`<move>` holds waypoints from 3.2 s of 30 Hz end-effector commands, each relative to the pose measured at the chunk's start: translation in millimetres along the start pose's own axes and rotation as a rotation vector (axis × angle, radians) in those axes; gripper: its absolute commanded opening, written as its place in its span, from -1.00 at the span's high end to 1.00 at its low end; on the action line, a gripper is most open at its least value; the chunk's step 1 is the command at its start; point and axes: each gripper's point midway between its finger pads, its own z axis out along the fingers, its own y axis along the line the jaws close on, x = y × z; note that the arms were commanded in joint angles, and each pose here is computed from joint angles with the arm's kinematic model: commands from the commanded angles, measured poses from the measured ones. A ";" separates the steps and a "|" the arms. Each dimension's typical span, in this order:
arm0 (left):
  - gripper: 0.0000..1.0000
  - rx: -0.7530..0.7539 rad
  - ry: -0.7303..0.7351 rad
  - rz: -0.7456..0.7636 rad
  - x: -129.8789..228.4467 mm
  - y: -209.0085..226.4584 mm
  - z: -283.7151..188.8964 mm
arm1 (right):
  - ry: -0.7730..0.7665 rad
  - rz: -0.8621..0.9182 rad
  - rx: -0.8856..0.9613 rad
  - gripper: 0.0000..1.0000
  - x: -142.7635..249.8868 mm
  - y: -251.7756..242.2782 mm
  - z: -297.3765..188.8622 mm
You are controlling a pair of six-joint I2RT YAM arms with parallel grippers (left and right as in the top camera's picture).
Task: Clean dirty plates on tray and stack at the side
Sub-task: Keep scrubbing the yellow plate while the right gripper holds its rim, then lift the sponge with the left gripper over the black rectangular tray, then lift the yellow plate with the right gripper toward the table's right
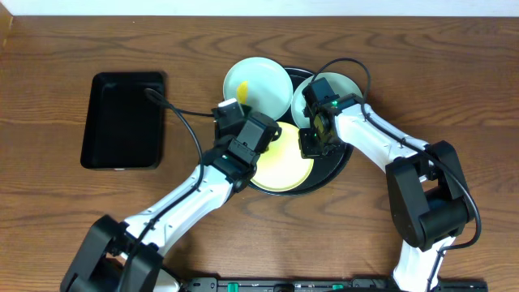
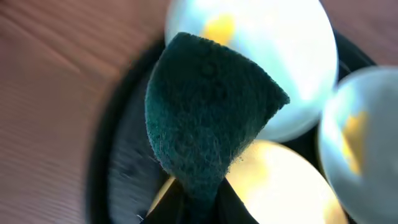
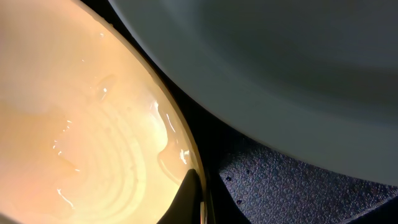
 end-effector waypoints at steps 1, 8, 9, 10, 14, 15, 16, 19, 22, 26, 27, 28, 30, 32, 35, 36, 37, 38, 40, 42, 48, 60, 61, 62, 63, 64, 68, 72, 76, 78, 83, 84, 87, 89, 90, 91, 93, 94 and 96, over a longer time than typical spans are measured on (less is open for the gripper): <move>0.85 0.076 0.165 -0.055 36.1 -13.0 11.8 | 0.023 0.000 0.058 0.98 5.1 -12.0 9.2; 0.85 0.176 0.337 -0.053 83.0 -33.7 42.4 | 0.021 0.000 0.057 0.97 4.6 -11.8 9.3; 0.85 0.186 0.352 -0.054 87.8 -35.5 45.9 | 0.021 0.000 0.057 0.98 4.6 -11.8 9.3; 0.85 0.197 0.367 -0.054 92.0 -37.4 48.2 | 0.021 0.000 0.057 0.97 4.6 -11.8 9.3; 0.85 0.201 0.393 -0.052 99.9 -37.2 52.4 | 0.021 0.000 0.058 0.98 4.5 -12.0 9.2; 0.85 0.200 0.392 -0.051 99.7 -37.1 52.5 | 0.021 0.000 0.057 0.97 4.5 -11.9 9.3; 0.85 0.202 0.389 -0.040 99.5 -37.0 52.6 | 0.021 0.001 0.058 0.98 4.5 -12.0 9.2; 0.85 0.155 0.330 0.056 92.5 -25.4 57.5 | 0.021 0.001 0.058 0.97 4.6 -12.0 9.2; 0.85 0.025 0.265 0.119 84.3 1.5 62.1 | 0.022 0.000 0.058 0.98 4.8 -11.9 9.3; 0.85 -0.158 0.165 0.167 68.4 37.2 62.5 | 0.022 0.001 0.058 0.97 4.7 -12.0 9.2; 0.85 -0.197 0.143 0.179 64.3 44.7 61.4 | 0.022 0.001 0.058 0.97 4.7 -12.0 9.2; 0.85 -0.233 0.121 0.191 60.4 51.6 59.9 | 0.022 0.000 0.058 0.98 4.7 -12.1 9.2; 0.85 -0.299 0.079 0.214 51.9 63.6 55.9 | 0.022 0.000 0.058 0.97 4.7 -12.1 9.2; 0.85 -0.338 0.039 0.226 43.0 69.8 51.3 | 0.022 0.000 0.058 0.98 4.7 -12.1 9.2; 0.85 -0.345 -0.009 0.229 29.4 68.5 43.3 | 0.022 0.000 0.058 0.97 4.7 -12.0 9.2; 0.85 -0.336 -0.018 0.222 26.0 66.1 40.7 | 0.022 0.000 0.058 0.98 4.7 -12.0 9.2; 0.85 -0.319 -0.032 0.209 20.3 62.0 36.3 | 0.022 0.000 0.058 0.97 4.7 -12.1 9.2; 0.85 -0.302 -0.047 0.197 14.7 58.1 31.6 | 0.022 0.000 0.058 0.97 4.7 -12.0 9.2; 0.86 -0.265 -0.081 0.168 1.3 49.8 19.3 | 0.021 0.000 0.058 0.98 4.6 -12.0 9.1; 0.85 -0.223 -0.130 0.129 -17.2 42.1 2.4 | 0.019 0.000 0.057 0.98 4.1 -11.7 8.7; 0.85 -0.152 -0.250 -0.003 -73.9 50.5 -53.6 | -0.006 -0.004 0.047 0.98 -0.9 -8.1 0.1; 0.85 -0.392 -0.275 -0.178 -105.1 173.4 -127.9 | -0.267 -0.097 0.025 0.98 -29.6 15.0 -91.0; 0.85 -0.416 -0.271 -0.191 -104.7 182.0 -130.8 | -0.307 -0.106 0.044 0.98 -32.8 13.8 -104.8; 0.85 -0.438 -0.268 -0.202 -104.2 190.0 -133.2 | -0.345 -0.115 0.066 0.98 -35.4 12.4 -116.8; 0.85 -0.460 -0.261 -0.213 -103.3 197.5 -134.8 | -0.383 -0.124 0.092 0.98 -37.9 10.2 -128.4; 0.85 -0.470 -0.248 -0.228 -101.9 203.0 -134.8 | -0.421 -0.132 0.121 0.98 -39.9 7.6 -139.9; 0.85 -0.453 -0.202 -0.289 -98.9 212.1 -129.6 | -0.587 -0.128 0.278 0.98 -45.7 -10.8 -189.3; 0.85 -0.473 -0.207 -0.311 -100.6 220.1 -131.1 | -0.697 -0.150 0.382 0.98 -49.2 -19.9 -223.4; 0.85 -0.475 -0.207 -0.312 -100.5 220.9 -131.3 | -0.775 -0.188 0.485 0.98 -52.2 -24.3 -248.5; 0.85 -0.475 -0.207 -0.312 -100.5 220.9 -131.3 | -0.798 -0.222 0.535 0.98 -53.9 -23.4 -256.0; 0.85 -0.475 -0.207 -0.312 -100.4 221.0 -131.3 | -0.845 -0.313 0.665 0.98 -55.9 -14.5 -272.6; 0.85 -0.475 -0.207 -0.312 -100.5 220.9 -131.3 | -0.853 -0.337 0.691 0.98 -56.3 -11.7 -276.0; 0.85 -0.475 -0.207 -0.312 -100.4 221.0 -131.3 | -0.882 -0.419 0.770 0.98 -57.9 -0.7 -288.0; 0.85 -0.475 -0.207 -0.312 -100.4 221.0 -131.3 | -0.899 -0.487 0.821 0.98 -58.7 9.5 -296.1; 0.84 -0.475 -0.207 -0.312 -100.4 221.0 -131.3 | -0.905 -0.521 0.845 0.98 -58.5 14.7 -299.4; 0.85 -0.475 -0.207 -0.312 -100.4 221.0 -131.3 | -0.911 -0.550 0.869 0.98 -58.1 19.8 -303.0; 0.85 -0.475 -0.207 -0.312 -100.4 221.0 -131.3 | -0.928 -0.595 0.920 0.98 -57.0 29.4 -311.5; 0.85 -0.475 -0.207 -0.312 -100.4 221.0 -131.3 | -0.939 -0.607 0.943 0.98 -56.4 33.2 -316.1; 0.85 -0.475 -0.206 -0.312 -100.3 221.0 -131.3 | -0.955 -0.637 0.990 0.98 -55.2 41.0 -325.1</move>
